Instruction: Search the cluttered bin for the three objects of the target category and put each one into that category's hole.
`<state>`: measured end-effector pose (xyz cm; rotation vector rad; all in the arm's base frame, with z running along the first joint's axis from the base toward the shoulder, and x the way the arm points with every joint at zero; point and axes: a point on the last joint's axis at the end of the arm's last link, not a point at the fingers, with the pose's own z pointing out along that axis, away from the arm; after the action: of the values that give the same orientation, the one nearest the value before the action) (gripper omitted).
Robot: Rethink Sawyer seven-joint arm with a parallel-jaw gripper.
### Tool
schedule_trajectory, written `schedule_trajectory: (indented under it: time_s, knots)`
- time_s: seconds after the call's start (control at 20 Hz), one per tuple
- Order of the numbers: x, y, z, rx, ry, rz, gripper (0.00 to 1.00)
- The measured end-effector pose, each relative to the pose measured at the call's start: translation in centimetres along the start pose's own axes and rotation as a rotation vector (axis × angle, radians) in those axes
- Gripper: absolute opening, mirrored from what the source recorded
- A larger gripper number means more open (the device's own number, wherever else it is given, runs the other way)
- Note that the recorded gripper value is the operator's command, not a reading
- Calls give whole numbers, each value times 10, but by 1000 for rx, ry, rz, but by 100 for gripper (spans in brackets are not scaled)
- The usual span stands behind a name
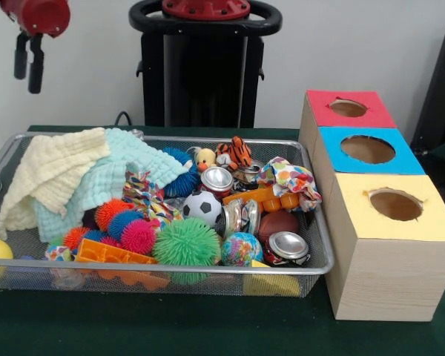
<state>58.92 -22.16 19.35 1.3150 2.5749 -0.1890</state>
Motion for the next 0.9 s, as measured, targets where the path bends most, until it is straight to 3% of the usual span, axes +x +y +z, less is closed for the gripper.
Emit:
schedule_trajectory:
  time_s: [0.35, 0.65, 0.8, 0.9]
  knots:
    - [55, 34, 1, -25, 82, -53, 100]
    - [93, 44, 7, -22, 126, -95, 100]
    - [107, 50, 11, -31, 131, -115, 100]
    - [127, 58, 17, -46, 135, -141, 100]
